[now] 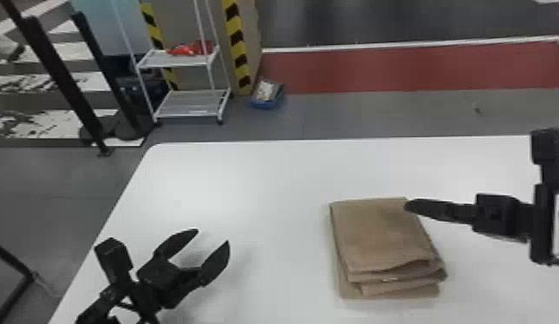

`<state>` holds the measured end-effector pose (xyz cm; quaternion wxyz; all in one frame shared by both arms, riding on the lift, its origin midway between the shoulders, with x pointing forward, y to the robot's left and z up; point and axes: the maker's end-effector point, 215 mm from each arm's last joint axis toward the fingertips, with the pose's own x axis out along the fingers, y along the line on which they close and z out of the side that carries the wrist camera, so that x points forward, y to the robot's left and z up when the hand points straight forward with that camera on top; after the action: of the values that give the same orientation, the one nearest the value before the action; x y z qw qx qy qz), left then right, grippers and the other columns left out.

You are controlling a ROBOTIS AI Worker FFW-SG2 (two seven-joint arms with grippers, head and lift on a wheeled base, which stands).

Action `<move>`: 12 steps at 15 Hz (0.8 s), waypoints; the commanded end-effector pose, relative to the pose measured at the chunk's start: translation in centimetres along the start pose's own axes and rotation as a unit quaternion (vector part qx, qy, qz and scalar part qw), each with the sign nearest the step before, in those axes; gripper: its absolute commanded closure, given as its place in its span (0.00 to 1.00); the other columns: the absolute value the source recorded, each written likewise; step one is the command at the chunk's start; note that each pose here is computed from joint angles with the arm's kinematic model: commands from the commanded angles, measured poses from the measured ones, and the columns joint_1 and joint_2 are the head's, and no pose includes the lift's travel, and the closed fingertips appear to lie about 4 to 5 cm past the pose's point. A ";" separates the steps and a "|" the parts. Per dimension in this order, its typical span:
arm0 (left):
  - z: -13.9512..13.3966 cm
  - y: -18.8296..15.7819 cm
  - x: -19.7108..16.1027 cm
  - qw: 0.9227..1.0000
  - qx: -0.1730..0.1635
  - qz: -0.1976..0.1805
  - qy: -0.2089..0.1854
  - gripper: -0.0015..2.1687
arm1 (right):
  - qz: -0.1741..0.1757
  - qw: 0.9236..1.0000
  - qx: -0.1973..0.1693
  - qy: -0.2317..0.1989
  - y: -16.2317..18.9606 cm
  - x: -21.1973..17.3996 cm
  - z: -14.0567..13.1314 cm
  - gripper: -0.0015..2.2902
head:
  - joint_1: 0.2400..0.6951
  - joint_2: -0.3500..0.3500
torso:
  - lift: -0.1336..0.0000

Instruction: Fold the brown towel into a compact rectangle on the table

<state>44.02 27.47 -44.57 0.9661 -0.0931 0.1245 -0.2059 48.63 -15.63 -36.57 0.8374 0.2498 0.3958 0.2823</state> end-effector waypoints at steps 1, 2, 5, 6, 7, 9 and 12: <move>0.4 -1.5 -0.2 1.000 0.008 -0.004 0.000 0.03 | -0.038 0.995 -0.078 -0.058 1.3 -2.3 -0.5 0.03 | 1.00 0.70 | 0.07; 0.5 -1.8 -0.5 1.000 0.012 0.001 0.001 0.03 | -0.064 0.987 -0.113 -0.096 0.6 -3.0 -0.5 0.03 | 1.00 0.69 | 0.07; 1.9 -2.6 -2.1 0.998 0.049 0.036 -0.027 0.04 | -0.093 0.957 -0.187 -0.202 0.6 -5.3 -0.8 0.03 | 1.00 0.65 | 0.07; 3.1 -3.1 -2.7 0.995 0.069 0.050 -0.054 0.04 | -0.093 0.943 -0.209 -0.242 1.2 -6.6 -0.4 0.03 | 1.00 0.65 | 0.07; 3.6 -4.1 -3.3 0.993 0.079 0.060 -0.070 0.04 | -0.096 0.934 -0.222 -0.263 1.5 -7.5 -0.6 0.03 | 1.00 0.65 | 0.07; 5.7 -6.8 -4.7 0.984 0.105 0.067 -0.128 0.04 | -0.101 0.917 -0.234 -0.308 2.0 -9.2 -1.9 0.04 | 1.00 0.64 | 0.07; 8.1 -9.4 -7.8 0.974 0.120 0.079 -0.176 0.03 | -0.116 0.908 -0.245 -0.321 2.6 -8.9 -4.0 0.04 | 1.00 0.59 | 0.07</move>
<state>37.15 24.13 -34.14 0.9914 0.0008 -0.0565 -0.1178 40.75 -19.87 -32.10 0.9810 0.0695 0.0531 0.1729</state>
